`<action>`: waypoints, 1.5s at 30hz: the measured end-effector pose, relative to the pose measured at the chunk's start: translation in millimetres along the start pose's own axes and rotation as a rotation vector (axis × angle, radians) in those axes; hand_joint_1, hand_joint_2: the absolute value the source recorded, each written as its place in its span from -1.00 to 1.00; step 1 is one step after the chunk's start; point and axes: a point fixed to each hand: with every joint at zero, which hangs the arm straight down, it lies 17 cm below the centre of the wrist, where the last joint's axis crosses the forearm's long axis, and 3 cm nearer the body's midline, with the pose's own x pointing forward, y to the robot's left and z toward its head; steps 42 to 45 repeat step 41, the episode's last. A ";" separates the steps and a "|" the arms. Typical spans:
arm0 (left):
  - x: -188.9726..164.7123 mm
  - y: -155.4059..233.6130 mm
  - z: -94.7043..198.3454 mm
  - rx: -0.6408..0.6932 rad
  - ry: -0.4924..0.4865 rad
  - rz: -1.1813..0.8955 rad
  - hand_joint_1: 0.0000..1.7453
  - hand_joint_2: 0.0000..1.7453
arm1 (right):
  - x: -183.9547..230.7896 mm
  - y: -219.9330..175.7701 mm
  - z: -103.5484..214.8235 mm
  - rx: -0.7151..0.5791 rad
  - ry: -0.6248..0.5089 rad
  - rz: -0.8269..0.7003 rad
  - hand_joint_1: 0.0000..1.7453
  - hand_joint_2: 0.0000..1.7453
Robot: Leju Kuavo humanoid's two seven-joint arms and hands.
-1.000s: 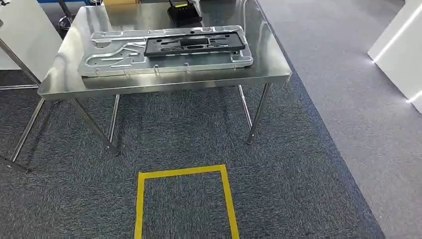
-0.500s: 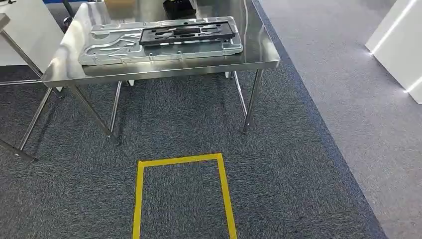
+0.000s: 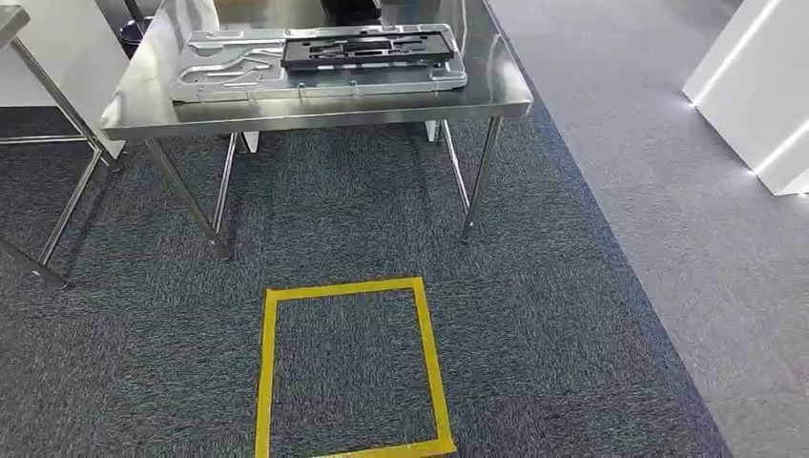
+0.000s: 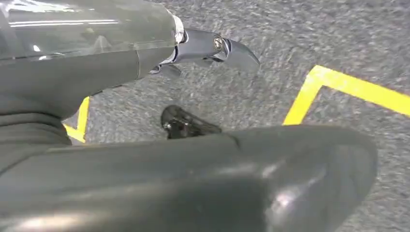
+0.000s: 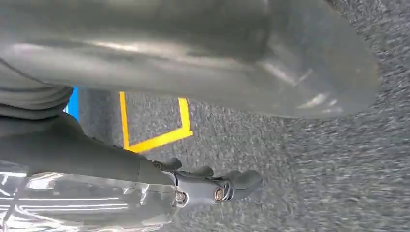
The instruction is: Take the parts from the cabinet and place them on the table.
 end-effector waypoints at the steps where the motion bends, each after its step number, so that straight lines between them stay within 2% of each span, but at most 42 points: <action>1: 0.5 -0.9 -0.1 -0.001 -0.001 0.000 -1.00 -1.00 | 1.3 0.1 0.0 0.000 -0.002 0.000 -1.00 -1.00; 16: -11.0 2.0 0.0 0.015 0.063 -0.007 -1.00 -1.00 | 0.9 9.7 1.6 0.045 0.006 0.003 -1.00 -1.00; 17: -10.6 1.7 -0.1 0.014 0.062 -0.007 -1.00 -1.00 | 0.6 9.3 1.6 0.046 0.007 0.002 -1.00 1.00; 23: -10.7 -1.0 0.3 0.010 0.060 -0.005 -1.00 -1.00 | 1.5 5.5 0.9 0.045 0.005 0.011 -1.00 1.00; 24: -11.2 -0.8 0.4 0.010 0.061 -0.005 -1.00 1.00 | 1.3 5.6 0.9 0.045 0.004 0.016 -1.00 1.00; 25: -11.3 -0.6 0.5 0.011 0.061 -0.005 -1.00 1.00 | 1.8 4.4 0.7 0.043 0.002 0.021 -1.00 1.00; 26: -10.8 -1.2 0.4 0.010 0.060 -0.005 -1.00 1.00 | 2.3 3.2 0.5 0.041 0.001 0.023 -1.00 -1.00; 27: -10.5 -1.1 0.4 0.010 0.059 -0.005 -1.00 1.00 | 2.9 3.6 0.5 0.043 -0.001 0.023 -1.00 -1.00; 28: -9.4 -1.4 0.1 0.009 0.056 -0.005 -1.00 1.00 | 3.0 4.0 0.6 0.045 -0.003 0.023 -1.00 1.00; 33: -10.2 -3.2 0.7 -0.001 0.057 -0.003 -1.00 1.00 | 3.5 5.3 1.0 0.054 -0.009 0.016 -1.00 1.00; 40: -24.4 -3.8 4.4 -0.041 0.094 -0.124 -1.00 1.00 | -1.2 2.3 0.8 0.053 -0.008 0.002 -1.00 1.00; 41: -26.7 -2.5 4.9 -0.045 0.100 -0.145 -1.00 -1.00 | -1.9 1.4 0.7 0.052 -0.009 0.001 -1.00 1.00; 45: -26.7 -2.5 4.9 -0.045 0.100 -0.145 -1.00 -1.00 | -1.9 1.4 0.7 0.052 -0.009 0.001 -1.00 1.00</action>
